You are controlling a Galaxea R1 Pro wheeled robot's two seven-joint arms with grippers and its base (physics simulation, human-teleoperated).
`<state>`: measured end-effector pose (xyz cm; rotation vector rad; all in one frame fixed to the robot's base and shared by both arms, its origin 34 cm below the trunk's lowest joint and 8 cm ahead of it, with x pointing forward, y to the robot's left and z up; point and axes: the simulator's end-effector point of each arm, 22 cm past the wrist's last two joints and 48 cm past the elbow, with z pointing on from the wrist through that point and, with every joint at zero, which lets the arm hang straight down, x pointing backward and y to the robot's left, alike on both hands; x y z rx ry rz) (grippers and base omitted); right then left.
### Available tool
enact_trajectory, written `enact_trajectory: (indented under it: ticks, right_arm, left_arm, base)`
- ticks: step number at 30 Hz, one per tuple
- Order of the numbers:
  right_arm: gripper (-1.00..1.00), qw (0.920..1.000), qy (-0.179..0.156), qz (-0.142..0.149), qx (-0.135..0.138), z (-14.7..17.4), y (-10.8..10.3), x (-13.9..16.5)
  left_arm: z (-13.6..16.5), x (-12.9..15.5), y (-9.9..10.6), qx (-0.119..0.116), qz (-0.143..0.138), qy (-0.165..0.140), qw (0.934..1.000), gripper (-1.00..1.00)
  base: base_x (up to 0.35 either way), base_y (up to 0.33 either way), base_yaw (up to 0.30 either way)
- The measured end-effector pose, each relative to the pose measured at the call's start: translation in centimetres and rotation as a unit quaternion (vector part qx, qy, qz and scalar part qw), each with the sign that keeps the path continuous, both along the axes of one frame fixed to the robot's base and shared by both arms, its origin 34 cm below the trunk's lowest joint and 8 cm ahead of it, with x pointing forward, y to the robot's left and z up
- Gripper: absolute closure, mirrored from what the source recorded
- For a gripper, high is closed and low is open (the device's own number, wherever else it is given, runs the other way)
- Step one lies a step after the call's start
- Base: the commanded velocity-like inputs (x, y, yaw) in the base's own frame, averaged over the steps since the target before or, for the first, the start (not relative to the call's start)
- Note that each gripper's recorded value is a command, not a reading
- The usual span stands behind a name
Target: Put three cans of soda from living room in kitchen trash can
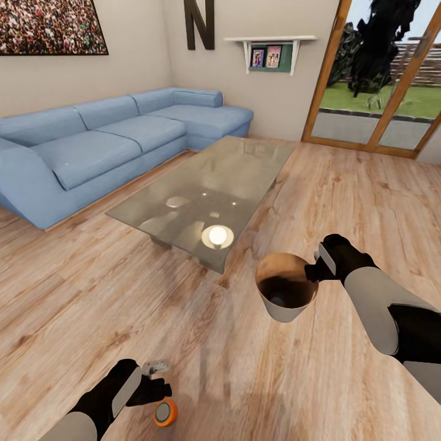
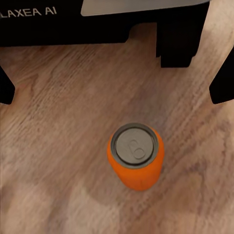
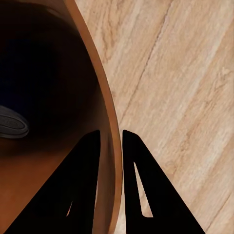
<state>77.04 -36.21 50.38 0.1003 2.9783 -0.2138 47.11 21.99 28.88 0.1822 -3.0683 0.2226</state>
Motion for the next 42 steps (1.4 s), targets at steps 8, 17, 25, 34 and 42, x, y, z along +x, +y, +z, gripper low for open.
enact_trajectory:
  ticks: [8,17,25,34,42]
  right_arm:
    - [1.00,1.0000,0.000,0.001,-0.002,-1.1,-0.1,-0.2]
    - [1.00,1.0000,0.000,0.001,-0.002,-1.5,-0.1,-0.3]
    - [1.00,1.0000,0.000,0.001,-0.003,-2.4,-0.1,-0.5]
    - [1.00,1.0000,0.000,0.001,-0.001,-2.6,0.0,-0.6]
    - [1.00,1.0000,0.000,0.001,-0.003,-4.1,-0.1,-0.9]
  left_arm:
    - [-1.0,0.0,0.1,0.000,0.001,-0.003,1.0000,-1.00]
    - [-1.5,0.9,0.4,0.004,0.006,-0.027,0.9996,-1.00]
    - [-2.4,1.5,0.2,0.004,0.009,-0.045,0.9989,-1.00]
    - [-2.8,1.7,0.4,0.009,0.008,-0.053,0.9985,-1.00]
    - [-4.3,1.3,0.4,0.010,0.007,-0.053,0.9985,-1.00]
  base:
    - [0.000,0.000,0.000]
    - [0.000,0.000,0.000]
    - [0.000,0.000,0.000]
    - [0.000,0.000,0.000]
    - [0.000,0.000,0.000]
